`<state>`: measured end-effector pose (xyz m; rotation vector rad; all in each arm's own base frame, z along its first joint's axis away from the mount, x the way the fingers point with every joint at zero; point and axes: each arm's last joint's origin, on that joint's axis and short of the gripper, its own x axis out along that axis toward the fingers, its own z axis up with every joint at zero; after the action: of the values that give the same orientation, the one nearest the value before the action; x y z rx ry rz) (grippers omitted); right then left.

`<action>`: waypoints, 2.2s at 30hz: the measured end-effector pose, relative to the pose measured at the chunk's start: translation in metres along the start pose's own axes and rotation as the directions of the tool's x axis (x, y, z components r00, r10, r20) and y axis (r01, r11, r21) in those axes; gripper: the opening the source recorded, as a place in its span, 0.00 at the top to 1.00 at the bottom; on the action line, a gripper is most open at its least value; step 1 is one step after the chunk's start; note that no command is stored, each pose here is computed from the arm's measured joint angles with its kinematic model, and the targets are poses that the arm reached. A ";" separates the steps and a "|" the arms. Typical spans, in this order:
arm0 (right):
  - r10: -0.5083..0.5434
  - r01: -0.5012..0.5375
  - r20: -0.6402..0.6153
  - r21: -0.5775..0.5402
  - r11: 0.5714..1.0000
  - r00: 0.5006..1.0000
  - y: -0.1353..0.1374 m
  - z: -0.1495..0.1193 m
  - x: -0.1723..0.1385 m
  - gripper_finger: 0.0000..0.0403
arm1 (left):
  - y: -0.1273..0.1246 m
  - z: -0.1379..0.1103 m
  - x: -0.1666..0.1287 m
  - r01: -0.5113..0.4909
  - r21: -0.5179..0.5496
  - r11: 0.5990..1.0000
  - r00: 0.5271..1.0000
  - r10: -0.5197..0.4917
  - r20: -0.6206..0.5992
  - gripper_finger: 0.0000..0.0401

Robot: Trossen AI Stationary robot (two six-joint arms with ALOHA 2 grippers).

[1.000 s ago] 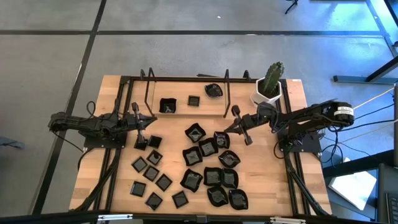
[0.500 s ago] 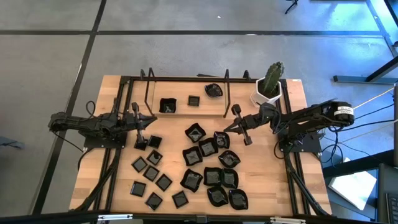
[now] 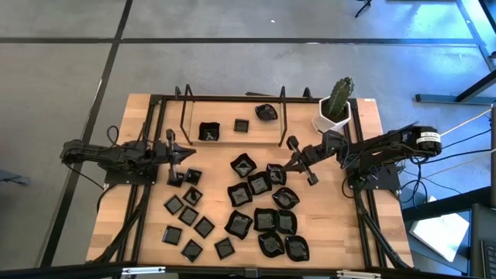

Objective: Pick & Place Mini shaped plates
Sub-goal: Stack the leaf-shaped plate on top of the leaf-shaped plate on the shelf

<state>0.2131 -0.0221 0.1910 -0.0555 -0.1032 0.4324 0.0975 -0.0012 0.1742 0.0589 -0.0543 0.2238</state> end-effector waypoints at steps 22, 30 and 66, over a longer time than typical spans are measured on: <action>-0.161 0.172 -0.081 0.155 0.973 0.984 -0.013 -0.008 -0.007 0.96 | -0.001 -0.003 0.000 0.012 -0.013 1.000 1.000 -0.013 -0.009 0.99; -0.101 0.140 -0.159 0.260 0.955 0.982 -0.011 -0.017 -0.008 0.99 | -0.001 -0.003 0.000 0.012 -0.013 1.000 1.000 -0.012 -0.009 0.99; -0.100 0.106 -0.204 0.021 0.994 0.974 -0.001 -0.018 0.003 0.95 | -0.001 -0.003 0.000 0.011 -0.023 1.000 1.000 -0.011 -0.009 0.99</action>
<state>0.2180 -0.0222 0.1731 -0.0620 0.1013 0.3223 0.0980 -0.0016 0.1713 0.0350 -0.0479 0.2122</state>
